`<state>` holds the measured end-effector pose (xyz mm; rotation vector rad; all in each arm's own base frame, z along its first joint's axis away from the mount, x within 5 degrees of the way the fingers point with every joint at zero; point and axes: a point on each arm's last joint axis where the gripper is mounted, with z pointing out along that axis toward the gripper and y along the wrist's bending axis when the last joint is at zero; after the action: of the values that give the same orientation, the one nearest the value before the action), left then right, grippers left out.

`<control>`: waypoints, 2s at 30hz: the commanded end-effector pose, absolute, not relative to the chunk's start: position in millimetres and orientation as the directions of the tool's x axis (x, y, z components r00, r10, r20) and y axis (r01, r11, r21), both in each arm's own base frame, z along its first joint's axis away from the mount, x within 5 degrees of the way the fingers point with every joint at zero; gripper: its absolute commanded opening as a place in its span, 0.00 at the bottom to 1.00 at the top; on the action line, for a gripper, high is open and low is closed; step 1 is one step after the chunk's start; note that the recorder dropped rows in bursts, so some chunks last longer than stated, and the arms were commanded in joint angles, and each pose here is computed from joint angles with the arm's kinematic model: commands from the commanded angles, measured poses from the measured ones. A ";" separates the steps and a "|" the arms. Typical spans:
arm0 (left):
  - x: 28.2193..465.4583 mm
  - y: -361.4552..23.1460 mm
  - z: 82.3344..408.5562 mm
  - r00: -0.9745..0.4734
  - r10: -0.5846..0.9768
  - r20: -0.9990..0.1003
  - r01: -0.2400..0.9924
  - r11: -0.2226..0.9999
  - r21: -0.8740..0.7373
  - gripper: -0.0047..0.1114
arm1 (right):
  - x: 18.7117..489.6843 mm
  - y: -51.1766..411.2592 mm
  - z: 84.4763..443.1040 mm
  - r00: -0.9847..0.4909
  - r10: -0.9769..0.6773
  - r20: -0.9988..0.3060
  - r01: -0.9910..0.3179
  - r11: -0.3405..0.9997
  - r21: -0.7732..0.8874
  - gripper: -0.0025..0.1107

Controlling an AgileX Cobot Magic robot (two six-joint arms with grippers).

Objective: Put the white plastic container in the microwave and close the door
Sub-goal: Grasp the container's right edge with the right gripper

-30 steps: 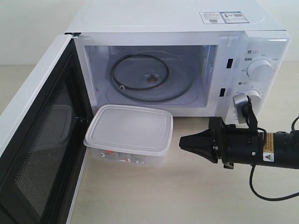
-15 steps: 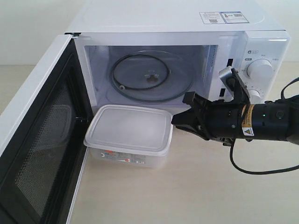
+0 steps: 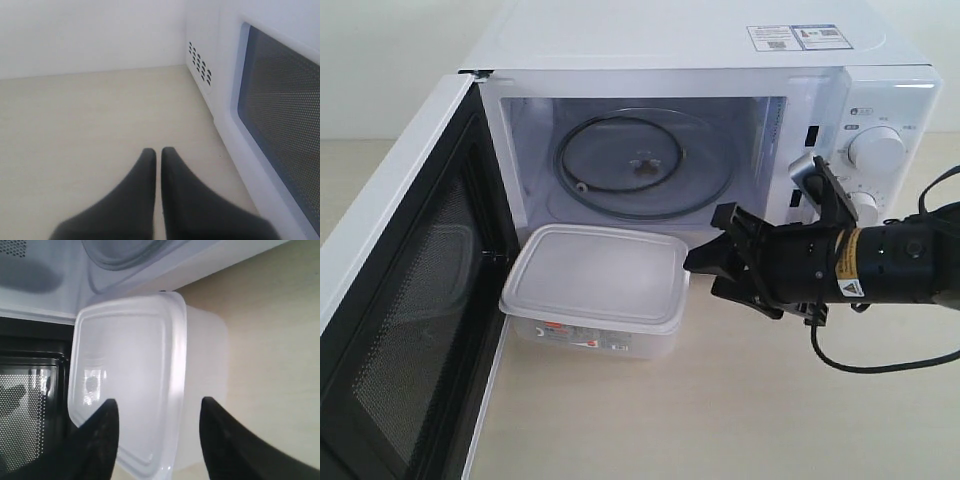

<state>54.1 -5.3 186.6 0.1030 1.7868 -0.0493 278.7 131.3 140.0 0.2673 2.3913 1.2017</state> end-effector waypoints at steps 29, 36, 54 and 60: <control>54.0 -5.4 185.5 -0.215 0.038 -0.976 0.096 0.995 0.018 0.08 | 290.0 145.0 111.3 -0.918 0.326 -0.228 -0.011 0.553 0.833 0.02; 54.0 -5.4 185.5 -0.215 0.038 -0.976 0.096 0.995 0.018 0.08 | 285.2 145.5 119.8 -0.928 0.244 -0.280 -0.091 0.581 0.809 0.02; 54.0 -5.4 185.5 -0.215 0.038 -0.976 0.096 0.995 0.018 0.08 | 262.5 135.8 140.7 -0.946 -0.022 -0.323 -0.241 0.713 0.658 0.02; 54.0 -5.4 185.5 -0.215 0.038 -0.976 0.096 0.995 0.018 0.08 | 264.4 121.4 140.9 -0.957 -0.019 -0.290 -0.218 0.705 0.675 0.02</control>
<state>54.1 -5.3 186.6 0.1030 1.7868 -0.0493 262.9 131.9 140.1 -0.1758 2.6464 1.1057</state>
